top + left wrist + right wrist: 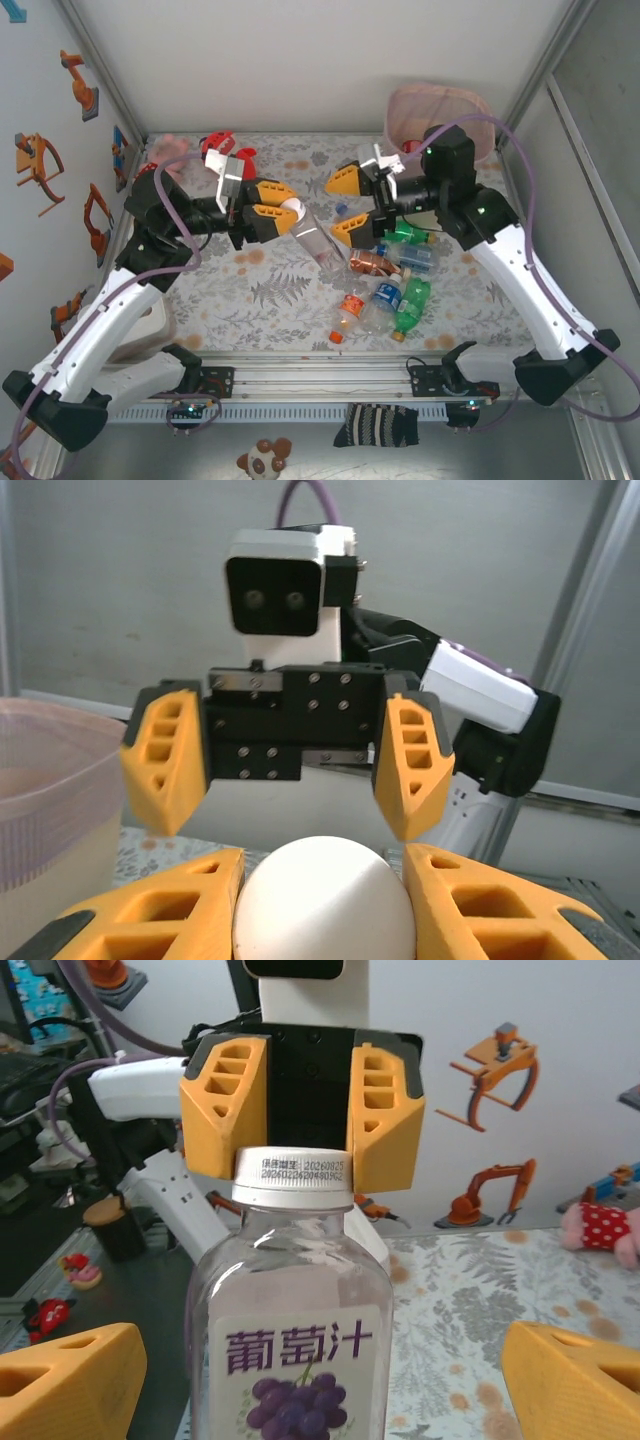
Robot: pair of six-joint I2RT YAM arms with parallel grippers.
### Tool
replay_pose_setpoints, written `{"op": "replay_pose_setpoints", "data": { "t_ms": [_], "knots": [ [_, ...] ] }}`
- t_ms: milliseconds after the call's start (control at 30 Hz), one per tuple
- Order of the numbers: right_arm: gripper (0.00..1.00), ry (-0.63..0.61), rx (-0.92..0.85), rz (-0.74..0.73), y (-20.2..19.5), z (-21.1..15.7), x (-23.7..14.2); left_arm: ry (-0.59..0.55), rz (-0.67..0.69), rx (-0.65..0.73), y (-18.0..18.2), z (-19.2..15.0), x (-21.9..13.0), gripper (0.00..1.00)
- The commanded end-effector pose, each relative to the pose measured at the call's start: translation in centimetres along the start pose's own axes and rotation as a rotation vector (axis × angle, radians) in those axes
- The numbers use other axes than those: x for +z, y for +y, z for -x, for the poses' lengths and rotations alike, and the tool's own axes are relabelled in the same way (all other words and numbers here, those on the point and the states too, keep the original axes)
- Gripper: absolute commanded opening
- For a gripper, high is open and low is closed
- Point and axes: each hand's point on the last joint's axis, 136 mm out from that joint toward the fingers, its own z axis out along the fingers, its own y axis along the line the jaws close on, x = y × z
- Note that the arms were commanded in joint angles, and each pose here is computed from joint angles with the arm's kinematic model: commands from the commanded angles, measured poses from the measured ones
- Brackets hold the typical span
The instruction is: Put the plastic bottles in the bin
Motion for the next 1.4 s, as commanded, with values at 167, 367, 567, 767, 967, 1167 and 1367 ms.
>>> {"op": "replay_pose_setpoints", "data": {
  "t_ms": [167,367,567,767,967,1167,1367],
  "knots": [
    [0.89,0.078,0.007,0.081,2.0,-1.7,1.6,-0.014,-0.071,0.113,-2.2,1.6,0.3,0.0],
    [0.86,0.114,0.043,0.085,2.2,-3.2,2.0,-0.019,-0.053,0.121,-1.9,1.7,0.3,0.0],
    [0.8,0.123,0.045,0.108,2.7,-3.6,2.4,-0.02,-0.041,0.128,-1.9,1.7,0.3,0.0],
    [0.73,0.128,0.045,0.112,2.8,-3.6,2.5,-0.024,-0.035,0.134,-2.0,1.8,0.2,0.0],
    [0.63,0.134,0.05,0.109,2.9,-3.5,2.5,-0.031,-0.016,0.141,-1.9,1.8,0.0,0.0],
    [0.58,0.137,0.046,0.096,2.8,-3.3,2.5,-0.044,0.012,0.151,-1.7,2.0,-0.3,0.18],
    [0.56,0.162,0.059,-0.03,0.9,-3.0,2.2,-0.053,0.083,0.167,-1.2,1.6,-0.8,0.56]
  ]
}}
